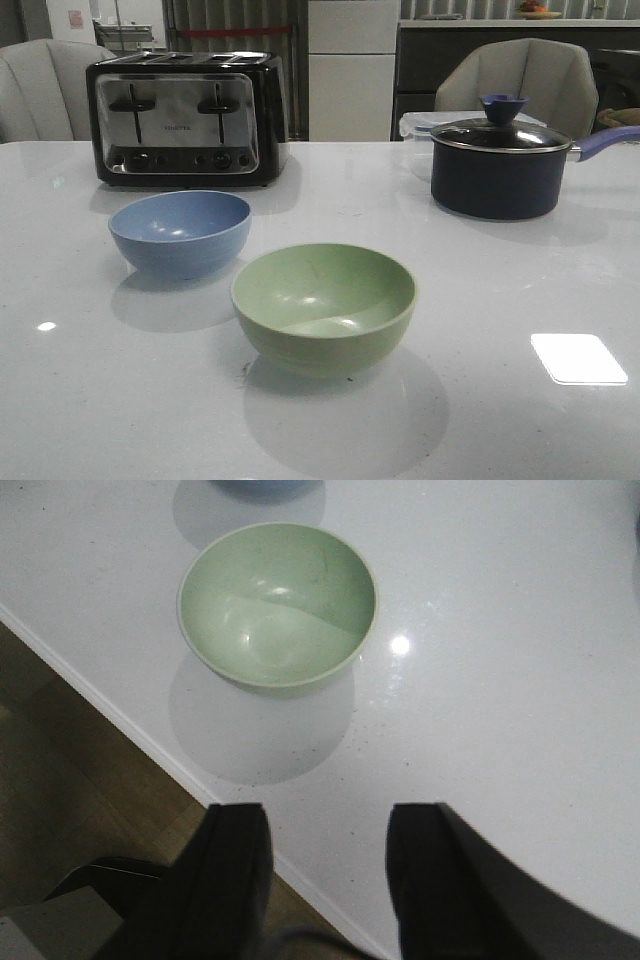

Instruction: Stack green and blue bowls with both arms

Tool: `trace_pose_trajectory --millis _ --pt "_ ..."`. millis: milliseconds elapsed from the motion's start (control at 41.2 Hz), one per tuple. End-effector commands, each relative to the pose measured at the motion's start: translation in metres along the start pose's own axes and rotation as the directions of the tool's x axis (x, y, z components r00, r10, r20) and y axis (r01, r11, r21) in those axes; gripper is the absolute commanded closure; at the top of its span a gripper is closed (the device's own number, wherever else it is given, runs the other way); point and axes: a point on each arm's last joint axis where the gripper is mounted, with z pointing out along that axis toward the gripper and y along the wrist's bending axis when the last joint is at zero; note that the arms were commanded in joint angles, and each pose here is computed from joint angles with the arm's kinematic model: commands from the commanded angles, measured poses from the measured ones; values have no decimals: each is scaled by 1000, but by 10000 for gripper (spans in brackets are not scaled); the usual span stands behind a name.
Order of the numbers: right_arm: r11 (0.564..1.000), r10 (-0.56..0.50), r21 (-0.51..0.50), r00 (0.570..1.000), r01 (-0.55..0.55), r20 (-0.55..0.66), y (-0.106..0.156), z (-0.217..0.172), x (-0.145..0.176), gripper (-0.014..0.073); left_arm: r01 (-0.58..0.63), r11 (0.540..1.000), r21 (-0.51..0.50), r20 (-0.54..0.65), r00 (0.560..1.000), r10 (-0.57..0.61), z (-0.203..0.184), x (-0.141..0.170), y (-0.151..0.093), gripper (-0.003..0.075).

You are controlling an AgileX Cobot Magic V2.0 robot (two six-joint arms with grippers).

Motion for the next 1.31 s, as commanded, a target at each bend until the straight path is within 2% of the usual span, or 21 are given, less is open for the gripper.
trace_pose_trajectory --millis 0,73,413,656,874,996,1166,1287 --pt "1000 -10 15 996 9 87 -1 -7 -12 190 9 1000 5 71 997 -9 10 -30 1 105" --pt "1000 -10 15 996 9 87 -1 -7 -12 190 18 1000 12 45 999 -19 26 -41 1 81" --pt "1000 -10 15 996 9 87 -1 -7 -12 190 85 995 48 -76 994 -82 117 -85 4 85" --pt "1000 -10 15 996 9 86 -1 -7 -12 190 93 995 47 -156 984 -85 183 -92 7 85" --pt "1000 -10 15 996 9 86 -1 -7 -12 190 108 993 48 -182 978 -98 222 -92 8 90" --pt "1000 -10 15 996 9 86 -1 -7 -12 190 113 992 47 -194 976 -102 232 -89 8 173" --pt "1000 -10 15 996 9 85 -1 -7 -12 190 115 992 45 -204 974 -103 239 -85 8 386" --pt "1000 -10 15 996 9 85 -1 -7 -12 190 114 993 43 -188 977 -104 239 -87 8 507"
